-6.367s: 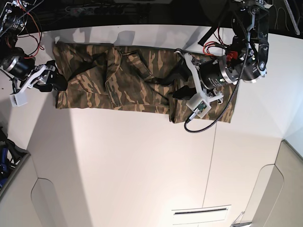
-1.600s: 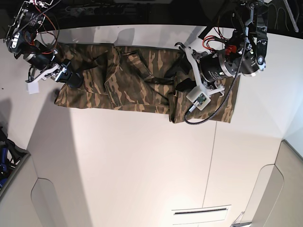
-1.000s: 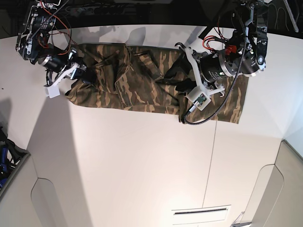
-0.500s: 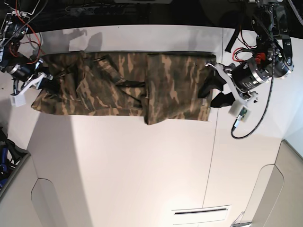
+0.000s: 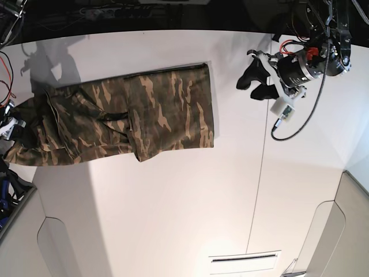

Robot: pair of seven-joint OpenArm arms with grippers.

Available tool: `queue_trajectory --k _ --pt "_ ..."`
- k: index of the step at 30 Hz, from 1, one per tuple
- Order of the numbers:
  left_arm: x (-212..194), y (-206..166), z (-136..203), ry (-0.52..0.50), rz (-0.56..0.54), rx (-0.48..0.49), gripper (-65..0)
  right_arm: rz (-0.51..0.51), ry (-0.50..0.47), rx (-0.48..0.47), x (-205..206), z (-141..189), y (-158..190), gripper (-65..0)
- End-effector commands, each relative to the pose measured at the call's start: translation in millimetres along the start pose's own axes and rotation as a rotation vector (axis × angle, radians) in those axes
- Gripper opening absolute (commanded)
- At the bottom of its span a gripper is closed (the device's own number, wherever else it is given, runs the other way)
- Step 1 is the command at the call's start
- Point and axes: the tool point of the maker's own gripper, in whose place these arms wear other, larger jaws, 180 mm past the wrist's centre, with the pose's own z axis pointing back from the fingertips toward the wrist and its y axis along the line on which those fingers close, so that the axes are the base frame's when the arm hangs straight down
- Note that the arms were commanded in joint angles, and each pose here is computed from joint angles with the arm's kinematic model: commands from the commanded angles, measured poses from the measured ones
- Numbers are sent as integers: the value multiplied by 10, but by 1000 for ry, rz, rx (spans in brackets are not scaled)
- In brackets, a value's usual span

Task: Fold the T-shirt properly
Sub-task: 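Lift the strip end with the right gripper and fold it over onto the stack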

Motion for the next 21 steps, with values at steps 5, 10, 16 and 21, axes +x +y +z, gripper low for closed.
queue_trajectory --k 5,10,16,21 --pt "-174 -203 -260 16 33 -85 -317 57 -85 73 369 -125 296 -650" --pt "-309 -249 -406 52 43 -61 -317 116 -33 194 217 -465 857 -650" --pt "-214 -318 -556 22 61 -57 -317 217 3 340 37 -756 1687 -650" --pt "-241 -313 -591 27 66 -49 -317 271 22 456 -105 -898 2320 -650"
